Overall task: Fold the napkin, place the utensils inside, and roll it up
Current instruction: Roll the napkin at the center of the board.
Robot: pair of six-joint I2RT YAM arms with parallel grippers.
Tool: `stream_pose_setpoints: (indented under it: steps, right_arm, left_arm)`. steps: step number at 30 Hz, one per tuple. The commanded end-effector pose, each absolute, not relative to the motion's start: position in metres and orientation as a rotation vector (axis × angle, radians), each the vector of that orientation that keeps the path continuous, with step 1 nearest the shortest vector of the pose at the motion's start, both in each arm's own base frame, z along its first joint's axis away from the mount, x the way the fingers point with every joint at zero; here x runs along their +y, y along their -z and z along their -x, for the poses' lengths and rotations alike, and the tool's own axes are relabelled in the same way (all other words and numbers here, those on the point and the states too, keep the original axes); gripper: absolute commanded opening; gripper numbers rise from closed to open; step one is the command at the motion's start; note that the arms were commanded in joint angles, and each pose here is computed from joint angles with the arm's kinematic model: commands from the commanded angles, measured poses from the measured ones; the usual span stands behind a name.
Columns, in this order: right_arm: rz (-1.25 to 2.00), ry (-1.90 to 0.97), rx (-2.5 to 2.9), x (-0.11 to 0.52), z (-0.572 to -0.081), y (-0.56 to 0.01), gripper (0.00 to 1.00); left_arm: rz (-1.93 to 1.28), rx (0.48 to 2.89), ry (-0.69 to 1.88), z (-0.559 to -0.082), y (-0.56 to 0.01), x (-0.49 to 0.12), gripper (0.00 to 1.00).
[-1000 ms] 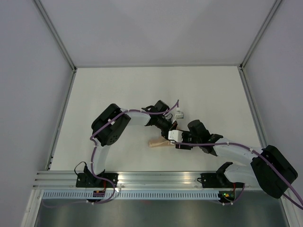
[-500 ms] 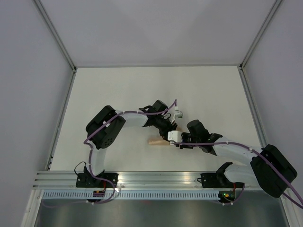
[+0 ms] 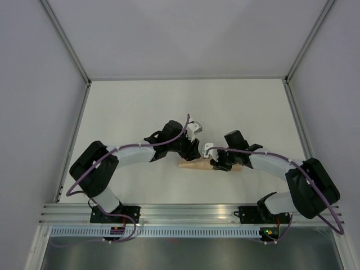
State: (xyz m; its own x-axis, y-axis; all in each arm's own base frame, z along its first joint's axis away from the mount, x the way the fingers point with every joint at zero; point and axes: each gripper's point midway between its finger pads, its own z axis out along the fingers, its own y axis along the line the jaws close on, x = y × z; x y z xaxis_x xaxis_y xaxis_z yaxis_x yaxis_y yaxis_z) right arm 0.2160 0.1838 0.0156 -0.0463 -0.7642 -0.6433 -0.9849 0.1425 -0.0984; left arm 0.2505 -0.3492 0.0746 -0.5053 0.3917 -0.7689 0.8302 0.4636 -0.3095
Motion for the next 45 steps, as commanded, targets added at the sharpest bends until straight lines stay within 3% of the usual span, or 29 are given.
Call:
stream_pose_setpoints:
  steps: [1, 7, 17, 32, 40, 45]
  right_arm:
    - [1.709, -0.672, 1.970, 0.178, -0.197, -0.005, 0.03]
    - [1.722, -0.852, 2.036, 0.180, -0.194, 0.000, 0.02]
    - [1.740, -1.110, 2.152, 0.175, -0.191, 0.010, 0.02]
    - [1.753, -1.233, 2.267, 0.165, -0.188, 0.027, 0.02]
    - [1.759, -1.245, 2.279, 0.162, -0.190, 0.026, 0.02]
    - [1.755, -1.242, 2.283, 0.163, -0.196, 0.026, 0.03]
  left_arm:
    - [-0.786, 1.979, 0.788, -0.280, -0.100, -0.336, 0.54]
    - [-0.734, 1.846, 0.666, -0.270, -0.105, -0.313, 0.57]
    - [-1.105, 1.599, 0.343, -0.228, -0.091, -0.355, 0.70]
    - [-1.487, 1.365, 0.042, -0.223, -0.037, -0.387, 0.75]
    - [-1.718, 1.441, 0.070, -0.196, 0.015, -0.381, 0.62]
    - [-1.818, 1.562, 0.157, -0.176, 0.038, -0.376, 0.35]
